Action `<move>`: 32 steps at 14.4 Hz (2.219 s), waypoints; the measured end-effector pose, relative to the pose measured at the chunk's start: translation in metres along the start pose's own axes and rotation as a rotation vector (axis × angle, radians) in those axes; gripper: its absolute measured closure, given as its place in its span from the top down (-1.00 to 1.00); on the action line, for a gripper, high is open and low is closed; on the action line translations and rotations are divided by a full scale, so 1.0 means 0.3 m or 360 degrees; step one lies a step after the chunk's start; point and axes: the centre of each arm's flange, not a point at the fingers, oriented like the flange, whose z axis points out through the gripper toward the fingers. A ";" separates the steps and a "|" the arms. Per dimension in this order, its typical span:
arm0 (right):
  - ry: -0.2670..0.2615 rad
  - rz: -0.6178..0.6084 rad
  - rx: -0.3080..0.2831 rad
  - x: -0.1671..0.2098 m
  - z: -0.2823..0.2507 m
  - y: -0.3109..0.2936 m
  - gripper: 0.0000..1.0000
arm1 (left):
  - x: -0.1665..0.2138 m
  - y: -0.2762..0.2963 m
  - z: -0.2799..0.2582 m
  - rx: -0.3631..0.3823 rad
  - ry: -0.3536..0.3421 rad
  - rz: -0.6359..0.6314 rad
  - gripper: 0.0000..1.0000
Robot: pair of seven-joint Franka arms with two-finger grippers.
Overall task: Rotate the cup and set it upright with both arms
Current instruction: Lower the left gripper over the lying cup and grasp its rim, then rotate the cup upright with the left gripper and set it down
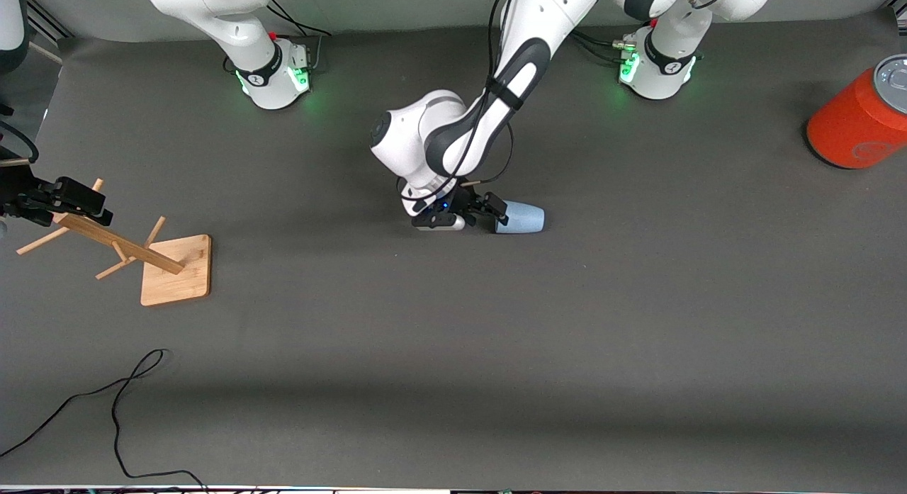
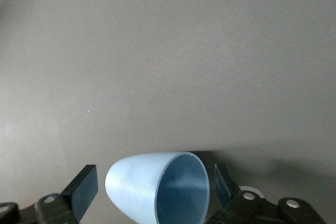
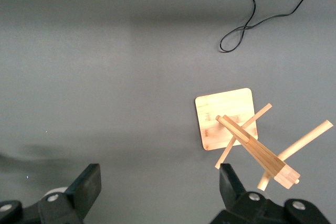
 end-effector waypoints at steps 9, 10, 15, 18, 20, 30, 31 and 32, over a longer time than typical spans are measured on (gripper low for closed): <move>-0.0016 0.0002 0.0000 0.000 0.016 0.003 1.00 | -0.006 0.005 0.077 0.0175 -0.0012 0.0199 0.23; -0.0018 0.0002 0.0000 0.000 0.019 0.003 1.00 | -0.006 0.005 0.077 0.0176 -0.0011 0.0202 0.01; -0.0027 0.0001 0.0000 -0.001 0.027 0.004 1.00 | -0.012 0.015 0.106 0.0211 -0.0031 0.0228 -0.79; -0.0030 0.0001 0.0000 -0.002 0.028 0.003 1.00 | -0.014 0.004 0.108 0.0241 -0.0050 0.0256 -0.84; -0.0031 0.0001 0.0000 -0.002 0.029 0.003 1.00 | -0.008 -0.005 0.107 0.0248 -0.0060 0.0312 -0.84; -0.0032 -0.0008 0.0000 -0.002 0.030 -0.008 1.00 | 0.357 -0.802 -0.387 -0.0399 -0.0032 -0.0142 -0.87; -0.0031 -0.0009 0.0000 -0.002 0.030 -0.009 1.00 | 0.382 -0.928 -0.429 -0.0567 -0.0004 -0.0230 -0.87; -0.0031 -0.0009 0.0000 -0.002 0.029 -0.009 1.00 | 0.399 -1.064 -0.459 -0.0721 0.0015 -0.0320 -0.87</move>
